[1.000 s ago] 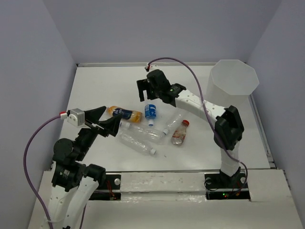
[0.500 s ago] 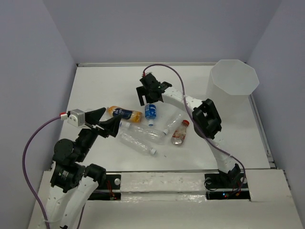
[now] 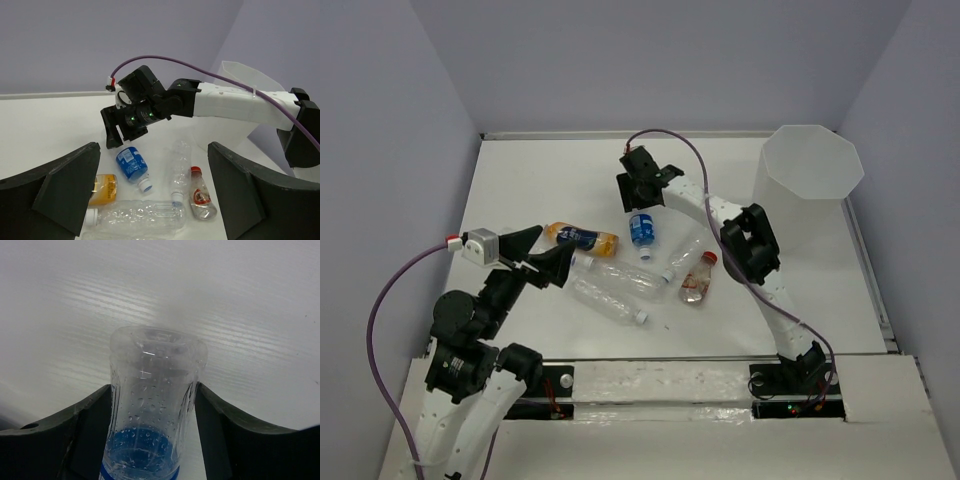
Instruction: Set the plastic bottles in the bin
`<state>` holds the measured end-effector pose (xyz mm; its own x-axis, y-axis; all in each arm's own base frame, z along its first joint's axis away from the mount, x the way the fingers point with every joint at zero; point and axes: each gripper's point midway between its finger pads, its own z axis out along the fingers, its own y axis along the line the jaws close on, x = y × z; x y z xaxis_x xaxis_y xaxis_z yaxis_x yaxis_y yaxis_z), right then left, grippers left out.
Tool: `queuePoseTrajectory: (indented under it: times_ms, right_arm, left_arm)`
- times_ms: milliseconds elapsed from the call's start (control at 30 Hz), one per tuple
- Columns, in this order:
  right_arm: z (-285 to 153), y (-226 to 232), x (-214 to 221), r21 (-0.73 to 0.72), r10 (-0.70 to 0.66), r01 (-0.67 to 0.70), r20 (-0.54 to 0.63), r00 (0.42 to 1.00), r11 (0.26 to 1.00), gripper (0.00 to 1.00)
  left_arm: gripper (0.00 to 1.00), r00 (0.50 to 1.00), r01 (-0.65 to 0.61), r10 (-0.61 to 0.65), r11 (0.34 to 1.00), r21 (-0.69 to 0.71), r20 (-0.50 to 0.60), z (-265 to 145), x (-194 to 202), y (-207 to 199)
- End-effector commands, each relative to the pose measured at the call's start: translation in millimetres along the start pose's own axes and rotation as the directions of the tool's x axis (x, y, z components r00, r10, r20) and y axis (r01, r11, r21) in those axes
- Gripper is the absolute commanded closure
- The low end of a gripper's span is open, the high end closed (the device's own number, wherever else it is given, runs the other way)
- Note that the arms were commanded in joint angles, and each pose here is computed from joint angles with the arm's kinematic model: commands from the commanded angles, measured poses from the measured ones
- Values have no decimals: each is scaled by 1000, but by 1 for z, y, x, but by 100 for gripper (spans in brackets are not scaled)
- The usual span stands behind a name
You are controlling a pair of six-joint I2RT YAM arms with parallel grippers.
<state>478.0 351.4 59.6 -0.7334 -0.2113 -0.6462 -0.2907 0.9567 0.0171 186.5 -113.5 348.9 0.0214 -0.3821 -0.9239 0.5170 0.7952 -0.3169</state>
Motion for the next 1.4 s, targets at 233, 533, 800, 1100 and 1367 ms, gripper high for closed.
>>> queuePoseTrajectory:
  times_ms: [233, 533, 800, 1100, 1367]
  right_arm:
    - [-111, -5, -131, -7, 6, -4, 391, 920, 1000, 59]
    - [-366, -115, -220, 91, 37, -203, 834, 551, 975, 59]
    - [-495, -290, -191, 311, -133, -605, 938, 321, 733, 61]
    - [-470, -352, -150, 516, -281, -640, 853, 439, 569, 60]
    - [-409, -355, -124, 501, -188, -616, 845, 501, 609, 43]
  left_arm:
    - [1, 999, -21, 21, 1000, 5, 35, 8, -17, -3]
    - [1, 999, -3, 2, 1000, 11, 45, 7, -17, -4]
    - [1, 997, 7, -8, 1000, 15, 71, 1, -22, -7]
    - [1, 997, 14, -14, 1000, 3, 71, 1, -21, -5]
    - [1, 999, 25, -22, 998, -53, 49, 5, -15, 6]
